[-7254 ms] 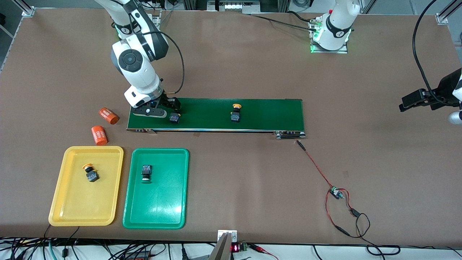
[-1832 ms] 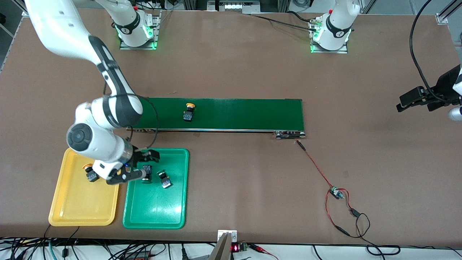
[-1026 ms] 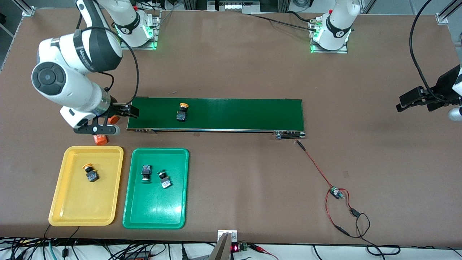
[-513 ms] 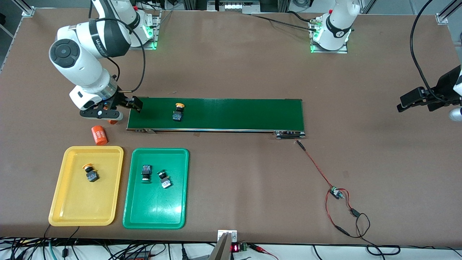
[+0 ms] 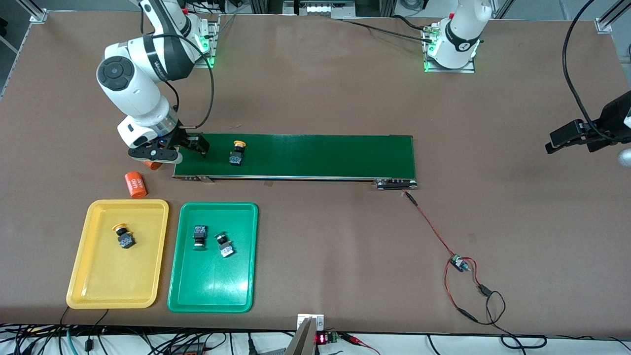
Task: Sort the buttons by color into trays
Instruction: 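Move the right gripper back to the orange button on the belt, then grasp the orange-capped button on the belt with the right gripper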
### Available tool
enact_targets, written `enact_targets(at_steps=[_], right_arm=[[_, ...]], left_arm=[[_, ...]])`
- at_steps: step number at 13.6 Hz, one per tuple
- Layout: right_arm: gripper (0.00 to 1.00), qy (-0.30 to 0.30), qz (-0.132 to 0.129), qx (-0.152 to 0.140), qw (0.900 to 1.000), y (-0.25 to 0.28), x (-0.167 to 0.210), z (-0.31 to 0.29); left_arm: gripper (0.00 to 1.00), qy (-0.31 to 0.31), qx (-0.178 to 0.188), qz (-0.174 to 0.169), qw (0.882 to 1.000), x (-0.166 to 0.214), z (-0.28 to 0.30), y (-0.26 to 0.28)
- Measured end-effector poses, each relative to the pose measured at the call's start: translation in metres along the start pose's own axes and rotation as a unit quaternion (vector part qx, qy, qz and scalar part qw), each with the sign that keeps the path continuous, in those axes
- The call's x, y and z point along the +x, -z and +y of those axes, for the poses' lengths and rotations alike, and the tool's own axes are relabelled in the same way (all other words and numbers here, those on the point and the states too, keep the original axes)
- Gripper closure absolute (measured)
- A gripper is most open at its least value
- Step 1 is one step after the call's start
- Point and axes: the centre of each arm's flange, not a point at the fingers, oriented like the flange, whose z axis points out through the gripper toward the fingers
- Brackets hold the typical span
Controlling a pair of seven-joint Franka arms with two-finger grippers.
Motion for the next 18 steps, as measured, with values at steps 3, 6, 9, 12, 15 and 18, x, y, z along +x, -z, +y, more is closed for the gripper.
enact_targets(at_steps=[3, 6, 9, 12, 15, 18], right_arm=[[0.00, 0.008, -0.016, 0.000, 1.000, -0.021, -0.005, -0.009], [0.00, 0.020, -0.031, -0.001, 0.999, -0.036, -0.012, -0.020], [0.00, 0.026, -0.038, -0.002, 0.999, -0.043, -0.016, -0.026], [0.00, 0.028, -0.049, -0.004, 0.998, -0.054, -0.018, -0.028], [0.00, 0.034, -0.061, -0.006, 0.998, -0.067, -0.023, -0.033], [0.00, 0.037, -0.065, -0.006, 0.997, -0.071, -0.025, -0.035]], left_arm=[[0.00, 0.001, 0.000, -0.002, 1.000, 0.001, -0.001, -0.003], [0.00, 0.004, 0.000, -0.003, 1.000, 0.002, -0.005, -0.004], [0.00, 0.005, 0.000, -0.003, 1.000, 0.003, -0.006, -0.005], [0.00, 0.009, 0.001, -0.004, 1.000, 0.003, -0.010, -0.006], [0.00, 0.011, 0.001, -0.005, 1.000, 0.004, -0.012, -0.007], [0.00, 0.014, 0.001, -0.006, 1.000, 0.004, -0.016, -0.008]])
